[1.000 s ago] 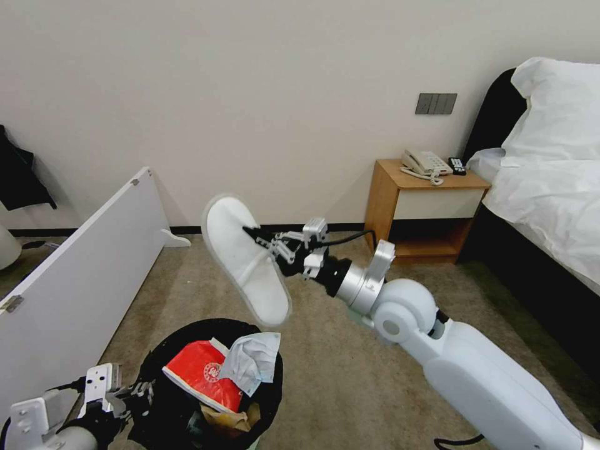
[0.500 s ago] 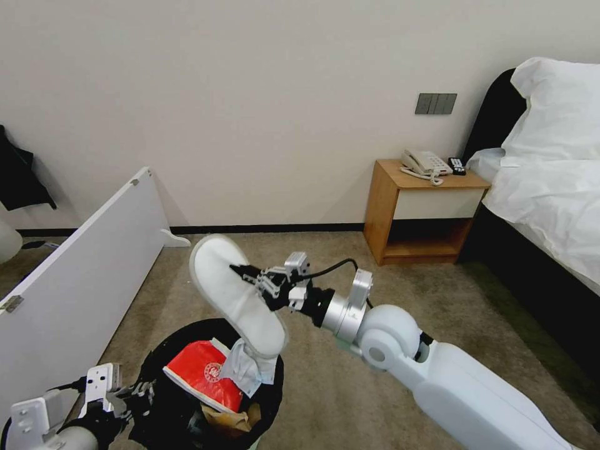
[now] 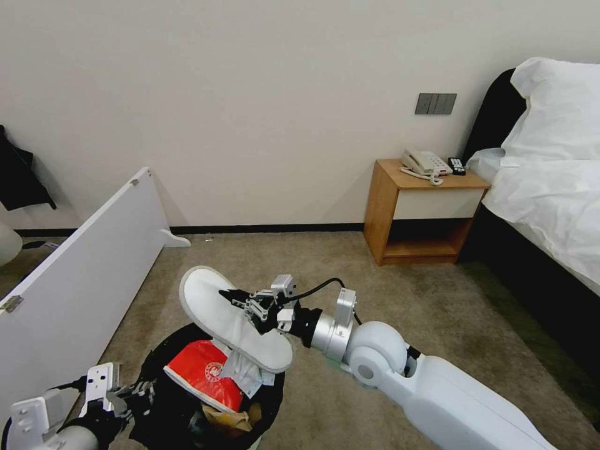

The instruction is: Pick up the trash bin, then pick up the garbage from the floor and place it into the trash bin.

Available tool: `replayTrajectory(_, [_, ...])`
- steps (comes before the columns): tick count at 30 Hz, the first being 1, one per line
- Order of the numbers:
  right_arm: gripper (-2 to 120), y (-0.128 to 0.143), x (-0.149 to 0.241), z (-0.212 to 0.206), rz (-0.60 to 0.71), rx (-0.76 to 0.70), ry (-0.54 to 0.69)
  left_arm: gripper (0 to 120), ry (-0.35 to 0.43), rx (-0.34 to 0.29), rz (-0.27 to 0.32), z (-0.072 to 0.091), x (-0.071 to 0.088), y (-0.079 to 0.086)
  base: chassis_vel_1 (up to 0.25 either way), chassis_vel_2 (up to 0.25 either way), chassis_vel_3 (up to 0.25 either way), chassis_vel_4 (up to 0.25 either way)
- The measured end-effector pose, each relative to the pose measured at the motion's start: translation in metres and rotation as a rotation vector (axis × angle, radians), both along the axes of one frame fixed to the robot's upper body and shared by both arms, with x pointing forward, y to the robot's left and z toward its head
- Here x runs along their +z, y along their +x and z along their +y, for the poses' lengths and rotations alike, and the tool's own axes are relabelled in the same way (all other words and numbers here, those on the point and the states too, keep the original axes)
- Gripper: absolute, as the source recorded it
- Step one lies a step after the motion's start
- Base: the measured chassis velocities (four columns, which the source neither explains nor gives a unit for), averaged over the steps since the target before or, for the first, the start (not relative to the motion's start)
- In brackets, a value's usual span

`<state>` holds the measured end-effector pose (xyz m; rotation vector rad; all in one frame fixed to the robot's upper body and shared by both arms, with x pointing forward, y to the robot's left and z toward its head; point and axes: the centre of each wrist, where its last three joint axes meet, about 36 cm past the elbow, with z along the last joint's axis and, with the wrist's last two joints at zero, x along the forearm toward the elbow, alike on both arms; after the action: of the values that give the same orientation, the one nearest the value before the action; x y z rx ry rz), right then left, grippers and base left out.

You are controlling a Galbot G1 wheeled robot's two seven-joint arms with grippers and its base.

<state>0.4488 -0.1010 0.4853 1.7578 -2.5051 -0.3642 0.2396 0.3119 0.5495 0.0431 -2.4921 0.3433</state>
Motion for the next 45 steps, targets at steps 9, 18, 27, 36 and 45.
replayTrajectory(9, [0, -0.006, -0.008, 0.010, 0.021, 0.022, -0.002, 4, -0.001, -0.002, -0.003, 0.001, 0.001, 0.001, 0.000, 0.000, 0.000, 0.000])
replayTrajectory(18, [0, -0.015, -0.015, 0.020, 0.042, 0.053, -0.010, 4, -0.002, -0.003, -0.008, 0.002, 0.002, 0.001, 0.000, 0.000, 0.000, 0.000])
replayTrajectory(27, [0, -0.020, -0.021, 0.018, 0.058, 0.053, -0.027, 4, -0.002, -0.003, -0.009, 0.002, 0.003, 0.002, 0.000, 0.000, 0.000, 0.000])
replayTrajectory(36, [0, -0.023, -0.028, 0.015, 0.073, 0.051, -0.043, 4, -0.001, -0.001, -0.009, 0.002, 0.003, 0.002, 0.000, 0.000, 0.000, 0.000])
replayTrajectory(45, [0, -0.029, -0.032, 0.018, 0.089, 0.070, -0.055, 4, -0.003, 0.001, -0.008, 0.003, 0.004, 0.002, 0.000, 0.000, 0.000, 0.000])
